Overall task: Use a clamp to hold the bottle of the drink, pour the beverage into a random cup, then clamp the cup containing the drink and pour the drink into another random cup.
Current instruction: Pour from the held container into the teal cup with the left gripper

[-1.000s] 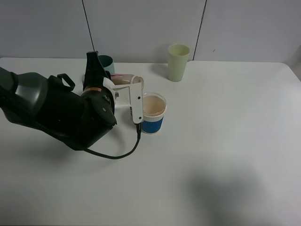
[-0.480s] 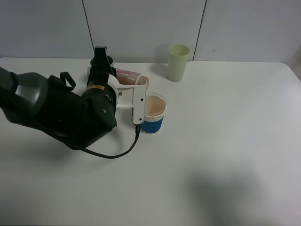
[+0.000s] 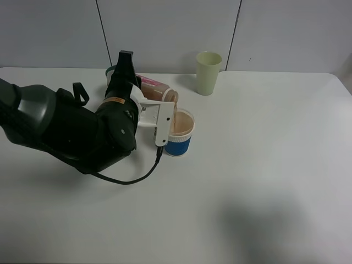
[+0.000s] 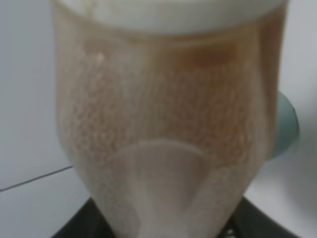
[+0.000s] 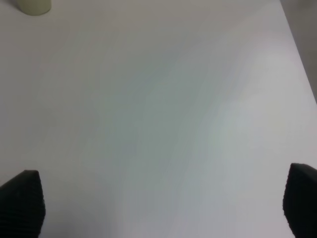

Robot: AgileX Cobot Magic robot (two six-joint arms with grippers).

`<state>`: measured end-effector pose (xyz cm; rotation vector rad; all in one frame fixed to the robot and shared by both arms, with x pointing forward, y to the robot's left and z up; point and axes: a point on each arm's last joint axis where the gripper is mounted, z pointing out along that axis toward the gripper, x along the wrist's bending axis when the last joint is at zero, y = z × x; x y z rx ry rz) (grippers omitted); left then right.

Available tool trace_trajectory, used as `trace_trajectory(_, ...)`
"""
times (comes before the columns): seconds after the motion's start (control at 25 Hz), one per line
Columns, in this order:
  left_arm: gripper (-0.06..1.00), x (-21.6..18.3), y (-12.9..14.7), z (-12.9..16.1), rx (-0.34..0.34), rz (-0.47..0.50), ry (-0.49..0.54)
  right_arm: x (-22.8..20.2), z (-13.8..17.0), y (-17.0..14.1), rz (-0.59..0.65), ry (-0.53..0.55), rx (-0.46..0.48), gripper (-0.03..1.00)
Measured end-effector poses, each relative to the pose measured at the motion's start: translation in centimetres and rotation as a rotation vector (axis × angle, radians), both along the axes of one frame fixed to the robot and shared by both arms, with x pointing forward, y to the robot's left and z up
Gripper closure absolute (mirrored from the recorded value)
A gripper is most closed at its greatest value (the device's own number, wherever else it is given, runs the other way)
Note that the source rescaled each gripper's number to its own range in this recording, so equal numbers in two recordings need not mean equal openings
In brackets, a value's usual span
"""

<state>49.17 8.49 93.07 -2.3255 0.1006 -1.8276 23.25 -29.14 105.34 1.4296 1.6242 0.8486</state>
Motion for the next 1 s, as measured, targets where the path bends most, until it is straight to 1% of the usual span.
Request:
trace_trajectory(0.2, 0.9, 0.01, -0.03, 0.03, 0.048, -0.015, 0.001, 0.0, 0.0, 0.0, 0.0, 0.0, 0.0, 0.08)
trace_trajectory(0.36, 0.9, 0.02, -0.02, 0.06, 0.069, -0.018, 0.001, 0.0, 0.0, 0.0, 0.0, 0.0, 0.0, 0.08)
trace_trajectory(1.0, 0.9, 0.03, 0.01, 0.12, 0.087, -0.018, -0.004, 0.0, 0.0, 0.0, 0.0, 0.0, 0.0, 0.08)
